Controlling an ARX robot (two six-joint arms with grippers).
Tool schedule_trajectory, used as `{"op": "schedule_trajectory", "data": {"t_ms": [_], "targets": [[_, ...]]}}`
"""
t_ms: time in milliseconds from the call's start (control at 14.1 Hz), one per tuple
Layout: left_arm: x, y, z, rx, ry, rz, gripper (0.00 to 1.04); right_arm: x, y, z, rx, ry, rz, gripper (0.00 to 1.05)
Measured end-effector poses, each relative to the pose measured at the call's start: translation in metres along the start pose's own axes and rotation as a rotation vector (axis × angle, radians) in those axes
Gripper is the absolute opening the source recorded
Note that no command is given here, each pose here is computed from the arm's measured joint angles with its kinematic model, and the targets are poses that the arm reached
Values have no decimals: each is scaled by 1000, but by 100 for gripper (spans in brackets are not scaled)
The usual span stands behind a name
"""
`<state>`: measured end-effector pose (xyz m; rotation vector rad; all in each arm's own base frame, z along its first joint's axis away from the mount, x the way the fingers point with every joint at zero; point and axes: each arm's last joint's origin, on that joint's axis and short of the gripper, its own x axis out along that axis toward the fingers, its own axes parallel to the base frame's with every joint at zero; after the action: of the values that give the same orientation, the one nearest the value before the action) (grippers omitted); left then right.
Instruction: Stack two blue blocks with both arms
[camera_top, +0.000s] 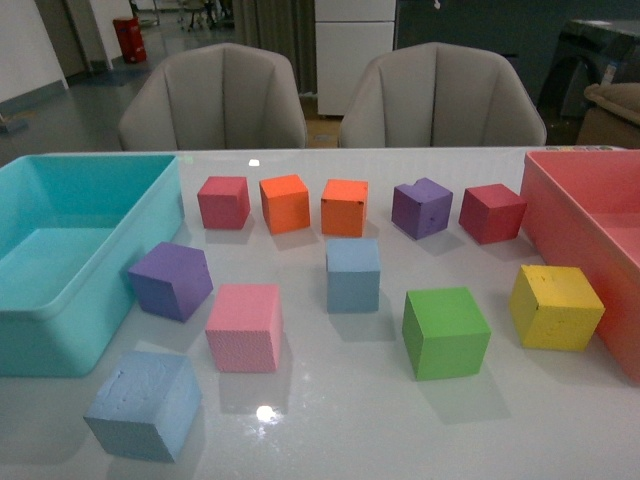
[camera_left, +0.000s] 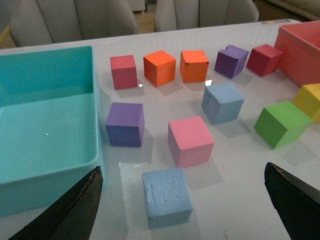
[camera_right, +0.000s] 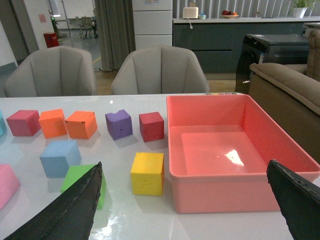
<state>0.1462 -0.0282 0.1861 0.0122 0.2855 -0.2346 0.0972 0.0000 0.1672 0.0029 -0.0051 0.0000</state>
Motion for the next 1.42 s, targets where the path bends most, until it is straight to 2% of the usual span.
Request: {"op": "schedule_trajectory", "data": {"t_ms": [142, 213, 356, 498, 640, 996, 1423], "targets": [[45, -9, 18, -5, 20, -3, 98, 0, 0, 0, 0, 0, 0, 98], [68, -16, 20, -4, 61, -2, 98, 0, 0, 0, 0, 0, 0, 98], [104, -24, -8, 5, 280, 7, 98, 0, 0, 0, 0, 0, 0, 98], [118, -25, -24, -17, 394, 30, 98, 0, 0, 0, 0, 0, 0, 98], [126, -24, -25, -40, 411, 40, 98, 0, 0, 0, 0, 0, 0, 98], [141, -13, -40, -62, 487, 105, 98, 0, 0, 0, 0, 0, 0, 98], [150, -12, -62, -47, 554, 120, 98, 0, 0, 0, 0, 0, 0, 98]]}}
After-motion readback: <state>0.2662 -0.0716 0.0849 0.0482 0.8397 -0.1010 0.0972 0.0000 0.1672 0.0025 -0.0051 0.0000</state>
